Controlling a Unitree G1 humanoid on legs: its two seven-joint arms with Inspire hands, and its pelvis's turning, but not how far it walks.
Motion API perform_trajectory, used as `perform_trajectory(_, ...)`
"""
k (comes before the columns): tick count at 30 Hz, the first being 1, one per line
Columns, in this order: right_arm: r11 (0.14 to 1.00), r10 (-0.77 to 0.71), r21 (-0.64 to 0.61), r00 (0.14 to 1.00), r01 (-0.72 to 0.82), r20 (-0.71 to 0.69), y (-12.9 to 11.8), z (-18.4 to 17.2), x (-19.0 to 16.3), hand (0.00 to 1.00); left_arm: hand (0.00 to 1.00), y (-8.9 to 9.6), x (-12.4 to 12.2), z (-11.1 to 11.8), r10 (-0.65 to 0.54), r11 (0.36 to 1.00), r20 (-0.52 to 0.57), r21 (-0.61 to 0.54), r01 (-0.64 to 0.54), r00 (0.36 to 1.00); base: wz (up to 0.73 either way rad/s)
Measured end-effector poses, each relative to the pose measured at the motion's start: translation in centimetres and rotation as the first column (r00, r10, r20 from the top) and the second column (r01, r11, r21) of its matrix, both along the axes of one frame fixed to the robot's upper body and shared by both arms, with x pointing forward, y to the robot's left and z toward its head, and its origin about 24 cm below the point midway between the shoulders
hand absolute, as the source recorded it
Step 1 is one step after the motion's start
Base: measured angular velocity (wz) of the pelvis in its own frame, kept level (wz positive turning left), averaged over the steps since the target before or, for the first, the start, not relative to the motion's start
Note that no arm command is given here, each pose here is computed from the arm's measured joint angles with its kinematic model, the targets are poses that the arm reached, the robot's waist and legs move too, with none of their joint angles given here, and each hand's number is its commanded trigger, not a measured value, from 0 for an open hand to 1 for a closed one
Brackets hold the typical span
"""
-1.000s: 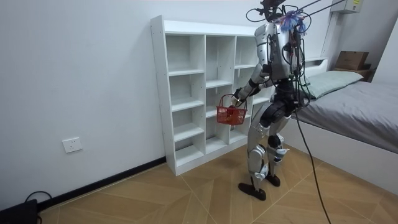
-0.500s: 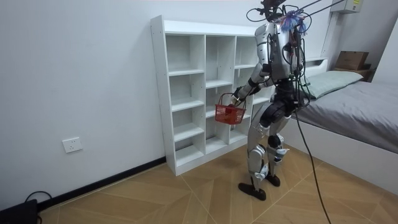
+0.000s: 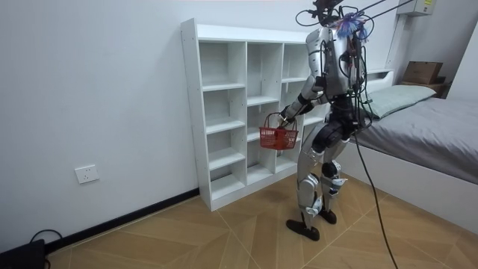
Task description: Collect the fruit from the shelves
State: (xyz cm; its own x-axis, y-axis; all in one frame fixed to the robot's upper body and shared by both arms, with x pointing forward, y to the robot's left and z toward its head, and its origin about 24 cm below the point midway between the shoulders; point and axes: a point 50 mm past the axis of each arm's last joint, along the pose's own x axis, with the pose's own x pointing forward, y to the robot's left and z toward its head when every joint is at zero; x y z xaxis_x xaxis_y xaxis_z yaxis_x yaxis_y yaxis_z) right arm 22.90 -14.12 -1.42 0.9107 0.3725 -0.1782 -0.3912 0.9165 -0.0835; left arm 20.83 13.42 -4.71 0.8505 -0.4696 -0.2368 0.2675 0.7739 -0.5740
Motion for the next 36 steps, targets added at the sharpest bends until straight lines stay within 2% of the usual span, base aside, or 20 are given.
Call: perform_trajectory(36, 1.0, 0.002, -0.007, 1.0, -0.002, -0.007, -0.25, -0.22, -0.94, 1.0, 1.0, 0.59, -0.47, -0.06, -0.01, 1.0, 0.001, 0.006, 0.01, 1.0, 0.0)
